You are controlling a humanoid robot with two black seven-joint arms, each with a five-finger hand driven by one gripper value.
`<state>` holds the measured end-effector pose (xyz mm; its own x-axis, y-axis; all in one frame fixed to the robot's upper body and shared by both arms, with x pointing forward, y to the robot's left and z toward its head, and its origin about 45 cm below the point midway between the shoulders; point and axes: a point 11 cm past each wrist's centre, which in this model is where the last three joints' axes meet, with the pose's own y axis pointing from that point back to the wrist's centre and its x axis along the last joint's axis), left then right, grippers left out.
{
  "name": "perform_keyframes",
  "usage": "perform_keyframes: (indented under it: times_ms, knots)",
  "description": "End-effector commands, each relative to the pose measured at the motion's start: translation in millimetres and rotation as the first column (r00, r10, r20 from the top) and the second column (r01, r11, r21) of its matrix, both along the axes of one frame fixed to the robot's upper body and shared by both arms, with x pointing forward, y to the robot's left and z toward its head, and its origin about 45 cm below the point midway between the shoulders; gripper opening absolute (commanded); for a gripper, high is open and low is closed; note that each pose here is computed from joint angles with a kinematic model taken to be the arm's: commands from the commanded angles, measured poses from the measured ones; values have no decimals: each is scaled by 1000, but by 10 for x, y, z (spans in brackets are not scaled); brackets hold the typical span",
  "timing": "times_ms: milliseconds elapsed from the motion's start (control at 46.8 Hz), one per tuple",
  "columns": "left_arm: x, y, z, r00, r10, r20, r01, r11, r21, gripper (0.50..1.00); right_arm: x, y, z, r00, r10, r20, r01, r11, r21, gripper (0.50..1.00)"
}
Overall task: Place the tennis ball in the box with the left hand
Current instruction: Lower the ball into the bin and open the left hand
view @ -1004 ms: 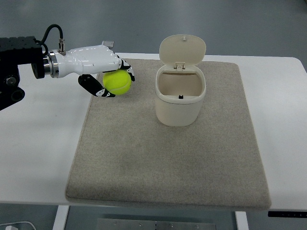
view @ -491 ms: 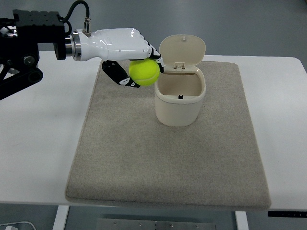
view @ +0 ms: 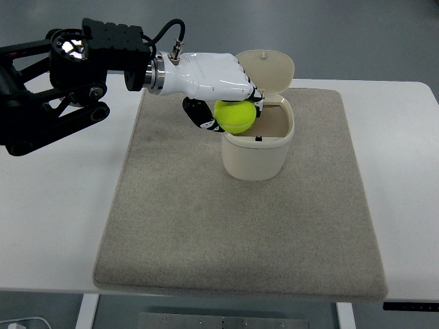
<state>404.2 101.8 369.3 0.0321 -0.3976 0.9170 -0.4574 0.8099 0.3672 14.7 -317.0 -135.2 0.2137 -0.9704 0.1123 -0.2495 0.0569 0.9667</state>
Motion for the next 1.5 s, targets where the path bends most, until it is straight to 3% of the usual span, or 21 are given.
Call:
perform_keyframes:
  times_ms: [0,192,662,705,769,791,1004,1197,1474]
  knots:
    - [17,-56,-20,1000,-7,13,6,1000,7,500,1,-1,0,1000,0,0,0,1000,0,938]
    - [127,-198,-83,999,-1,54,-1,1000,28,500,1,-1,0,1000,0,0,0,1000,0,938]
    - [127,-274,-149,999,-7,43,6,1000,15,501,1,-1,0,1000,0,0,0,1000,0,938]
    - [123,-278,-146,999,-9,44,8,1000,14,552,1,-1,0,1000,0,0,0,1000,0,938]
    - [125,-274,-153,999,-6,40,6,1000,12,754,1,-1,0,1000,0,0,0,1000,0,938]
    - [125,-274,-153,999,-6,39,6,1000,11,775,0,-1,0,1000,2,0,-2,1000,0,938]
    - [107,-339,-175,999,-16,31,16,1000,7,848,1,-1,0,1000,0,0,0,1000,0,938]
    - [106,-331,-182,1000,-12,22,12,1000,17,885,0,-1,0,1000,2,0,-2,1000,0,938]
    - [68,-232,71,998,-6,-60,2,998,-58,891,0,-1,0,1000,2,0,-2,1000,0,938]
